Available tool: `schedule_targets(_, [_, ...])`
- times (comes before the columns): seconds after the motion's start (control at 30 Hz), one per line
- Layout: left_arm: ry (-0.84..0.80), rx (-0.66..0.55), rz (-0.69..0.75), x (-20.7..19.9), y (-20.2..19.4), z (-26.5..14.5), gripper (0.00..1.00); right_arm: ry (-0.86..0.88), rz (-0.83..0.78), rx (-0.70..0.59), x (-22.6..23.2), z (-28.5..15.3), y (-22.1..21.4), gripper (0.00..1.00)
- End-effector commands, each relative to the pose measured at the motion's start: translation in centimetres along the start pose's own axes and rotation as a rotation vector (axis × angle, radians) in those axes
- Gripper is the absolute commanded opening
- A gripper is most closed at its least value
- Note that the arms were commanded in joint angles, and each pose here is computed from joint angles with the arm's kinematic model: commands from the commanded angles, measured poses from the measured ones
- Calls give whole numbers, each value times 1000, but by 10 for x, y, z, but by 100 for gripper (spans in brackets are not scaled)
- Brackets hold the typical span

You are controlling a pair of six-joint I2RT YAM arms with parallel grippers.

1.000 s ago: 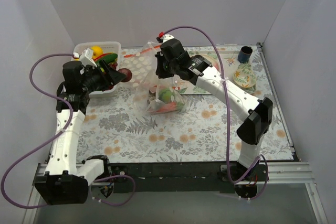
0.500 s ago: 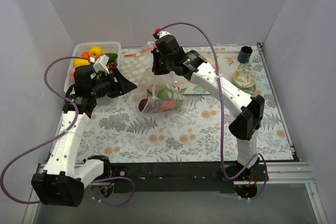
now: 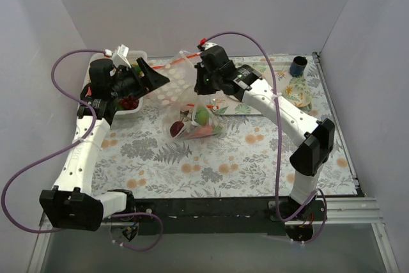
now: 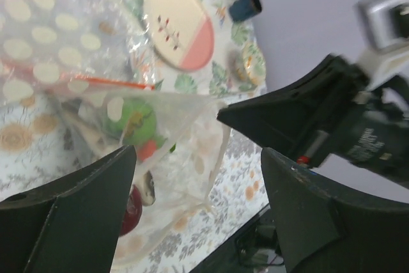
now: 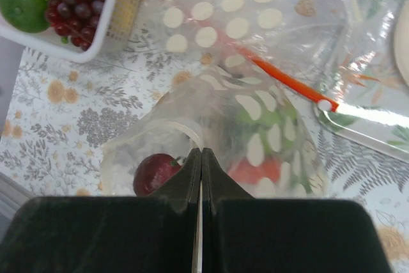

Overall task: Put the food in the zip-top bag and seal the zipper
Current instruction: Place the fake fruit in the zipper food storage bag, then pick up the fake fruit from the bin.

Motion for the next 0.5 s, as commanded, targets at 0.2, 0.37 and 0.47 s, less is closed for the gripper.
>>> schedule_targets(0.2, [320,-330,-53,11,71,15,79,191,138,-155,-27,-72,10,1])
schedule_targets(0.37, [563,-422,-84,65,98,26,79,180,110,-146,-23,-66,8,1])
schedule_targets(0.47, [665,-462,-123,99,118,22,79,199,100,-150,-22,-64,6,1])
Point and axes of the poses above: each gripper's point midway between its finger pads, its own z axis out along the fingers, its own x axis along the line the jaws close on, y = z × x, the point moved 9 cm from there along -z, back along the fingers, and after that the axes turned 5 degrees about -z, right-handed, at the moved point
